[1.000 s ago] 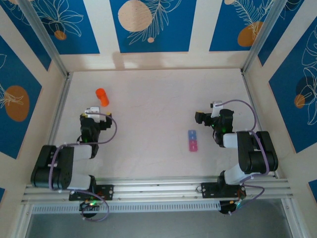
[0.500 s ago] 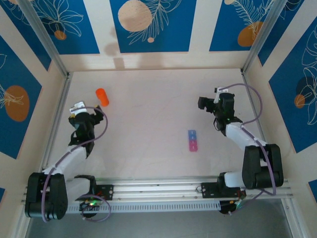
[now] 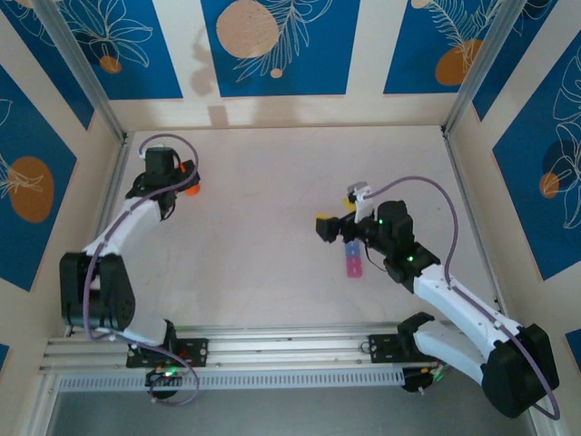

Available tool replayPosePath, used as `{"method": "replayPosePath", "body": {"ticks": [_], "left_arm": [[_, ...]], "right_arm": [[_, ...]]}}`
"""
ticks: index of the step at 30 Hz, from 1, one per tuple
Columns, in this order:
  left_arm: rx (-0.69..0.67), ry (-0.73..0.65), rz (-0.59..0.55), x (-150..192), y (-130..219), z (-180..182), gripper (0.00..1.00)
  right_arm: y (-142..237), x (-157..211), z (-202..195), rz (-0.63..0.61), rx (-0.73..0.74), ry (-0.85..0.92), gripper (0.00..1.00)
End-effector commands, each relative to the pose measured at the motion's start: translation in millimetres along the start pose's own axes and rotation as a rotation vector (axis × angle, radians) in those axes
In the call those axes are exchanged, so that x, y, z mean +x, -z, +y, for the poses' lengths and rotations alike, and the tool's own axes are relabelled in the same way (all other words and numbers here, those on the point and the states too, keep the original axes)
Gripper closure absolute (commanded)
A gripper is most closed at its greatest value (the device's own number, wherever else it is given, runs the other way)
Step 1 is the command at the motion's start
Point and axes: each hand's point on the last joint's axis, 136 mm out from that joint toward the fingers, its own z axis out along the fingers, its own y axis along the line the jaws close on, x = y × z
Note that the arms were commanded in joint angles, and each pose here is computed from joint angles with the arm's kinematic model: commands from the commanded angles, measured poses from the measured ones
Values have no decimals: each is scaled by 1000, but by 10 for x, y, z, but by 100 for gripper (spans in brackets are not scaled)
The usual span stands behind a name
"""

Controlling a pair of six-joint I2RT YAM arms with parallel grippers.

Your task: Sort the pills into containers

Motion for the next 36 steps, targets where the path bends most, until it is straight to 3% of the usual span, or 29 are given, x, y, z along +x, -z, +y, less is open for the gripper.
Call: {"method": "replayPosePath", "body": {"ticks": [1, 10, 20, 24, 28, 31, 36], "left_arm": [[9, -1, 127, 179, -144, -63, 0], [-89, -106, 131, 28, -509, -34, 8], [-59, -141, 194, 31, -768, -185, 15], [-23, -106, 141, -6, -593, -212, 16], [2, -78, 71, -47, -243, -139, 15], [32, -68, 46, 21, -72, -103, 15], [57, -73, 37, 100, 53, -76, 14]], "right_arm": [[87, -226, 480, -103, -215, 123, 1], [175, -282, 533, -152, -223, 147, 1], [153, -287, 479, -138, -187, 139, 1], [92, -225, -132, -70, 160, -11, 1], [327, 325, -744, 149, 557, -235, 1], [469, 812, -873, 286, 680, -369, 2], [510, 1292, -908, 444, 721, -415, 5]]}}
